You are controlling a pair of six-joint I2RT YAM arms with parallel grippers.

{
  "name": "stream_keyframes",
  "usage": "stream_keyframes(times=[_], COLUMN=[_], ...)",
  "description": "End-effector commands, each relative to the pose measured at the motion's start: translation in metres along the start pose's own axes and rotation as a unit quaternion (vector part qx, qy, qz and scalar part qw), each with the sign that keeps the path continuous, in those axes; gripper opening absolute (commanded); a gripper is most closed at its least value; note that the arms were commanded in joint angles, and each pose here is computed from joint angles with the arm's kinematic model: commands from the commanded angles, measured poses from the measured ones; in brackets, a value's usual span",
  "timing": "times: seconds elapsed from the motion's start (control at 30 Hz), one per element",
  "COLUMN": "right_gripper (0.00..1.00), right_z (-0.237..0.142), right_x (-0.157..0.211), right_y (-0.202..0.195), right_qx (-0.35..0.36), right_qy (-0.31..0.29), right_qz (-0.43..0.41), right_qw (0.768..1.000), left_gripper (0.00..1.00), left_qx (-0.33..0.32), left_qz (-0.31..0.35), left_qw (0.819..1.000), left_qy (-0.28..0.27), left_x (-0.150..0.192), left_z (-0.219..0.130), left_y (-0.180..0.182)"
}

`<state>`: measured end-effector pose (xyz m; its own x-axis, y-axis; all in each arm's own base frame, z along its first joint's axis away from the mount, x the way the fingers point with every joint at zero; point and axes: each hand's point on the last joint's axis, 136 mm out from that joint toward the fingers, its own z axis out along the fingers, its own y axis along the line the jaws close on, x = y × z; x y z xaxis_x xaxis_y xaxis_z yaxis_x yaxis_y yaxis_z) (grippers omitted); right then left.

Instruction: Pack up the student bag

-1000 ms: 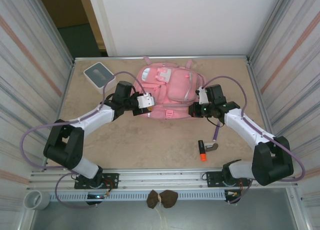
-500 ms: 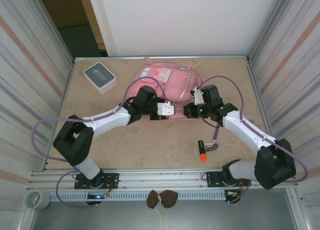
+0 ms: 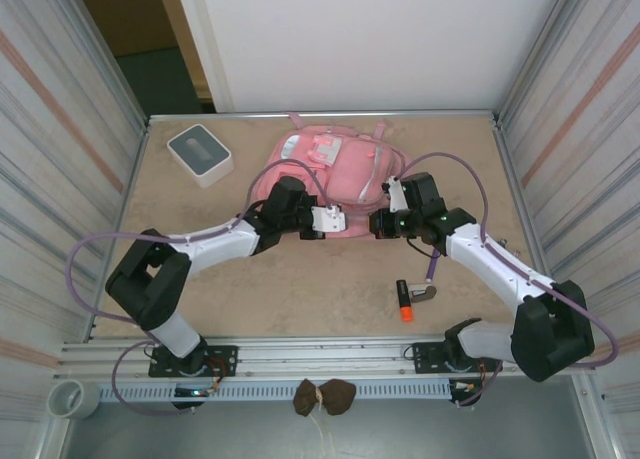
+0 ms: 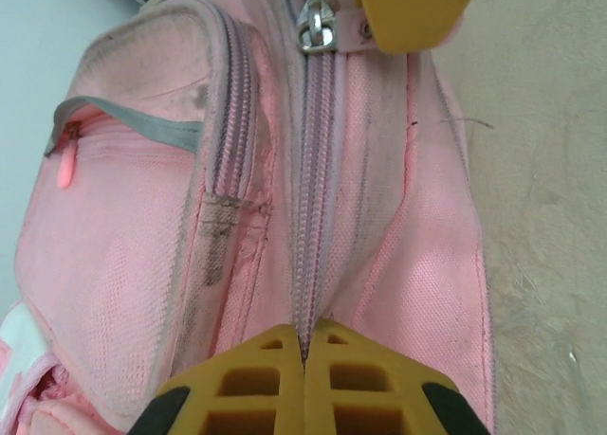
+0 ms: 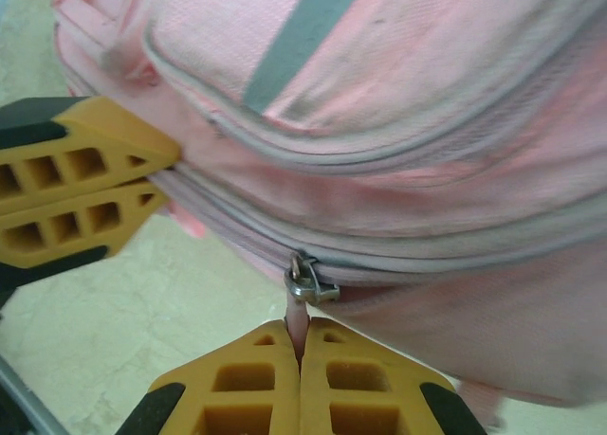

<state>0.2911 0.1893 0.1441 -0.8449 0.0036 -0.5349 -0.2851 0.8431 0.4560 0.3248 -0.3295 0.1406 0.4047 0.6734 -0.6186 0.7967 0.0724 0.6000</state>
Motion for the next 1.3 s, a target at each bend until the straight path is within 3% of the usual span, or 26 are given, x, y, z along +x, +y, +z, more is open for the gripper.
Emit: stream_keyframes(times=[0.0,0.13,0.33,0.4,0.53,0.6,0.7,0.9,1.27], right_gripper=[0.0,0.0,0.0,0.0,0.01,0.18,0.36,0.46,0.38], right_z=[-0.02,-0.025,-0.016,-0.011,-0.003,-0.001,0.008,0.029,0.052], right_x=[-0.003,-0.006,-0.008,-0.009,-0.007,-0.003,0.002,0.0,-0.001], right_y=[-0.05,-0.064,-0.052,-0.041,0.014,0.038,0.051,0.046,0.041], right_qx=[0.132,0.175,0.145,0.118,-0.014,-0.044,-0.028,0.066,0.184], right_qy=[-0.012,-0.014,-0.01,-0.009,-0.008,-0.006,0.0,0.005,0.019], right_qz=[0.014,0.016,0.004,-0.006,-0.042,-0.072,-0.116,-0.17,-0.251], right_qw=[0.991,0.984,0.989,0.993,0.999,0.996,0.993,0.983,0.95], left_gripper=[0.0,0.0,0.0,0.0,0.0,0.0,0.0,0.0,0.0], left_qx=[-0.05,-0.064,-0.079,-0.074,-0.061,-0.056,-0.049,-0.041,-0.037], left_qz=[-0.025,-0.042,-0.072,-0.074,-0.087,-0.09,-0.09,-0.09,-0.086], left_qw=[0.998,0.997,0.994,0.994,0.994,0.994,0.995,0.995,0.995], left_qy=[0.016,0.02,0.02,0.015,-0.009,-0.016,-0.018,-0.018,-0.018], left_x=[0.022,0.041,0.062,0.06,0.051,0.047,0.044,0.04,0.036], left_z=[-0.032,-0.049,-0.065,-0.065,-0.065,-0.063,-0.06,-0.057,-0.058], left_y=[0.028,0.031,0.03,0.027,0.025,0.023,0.02,0.02,0.02])
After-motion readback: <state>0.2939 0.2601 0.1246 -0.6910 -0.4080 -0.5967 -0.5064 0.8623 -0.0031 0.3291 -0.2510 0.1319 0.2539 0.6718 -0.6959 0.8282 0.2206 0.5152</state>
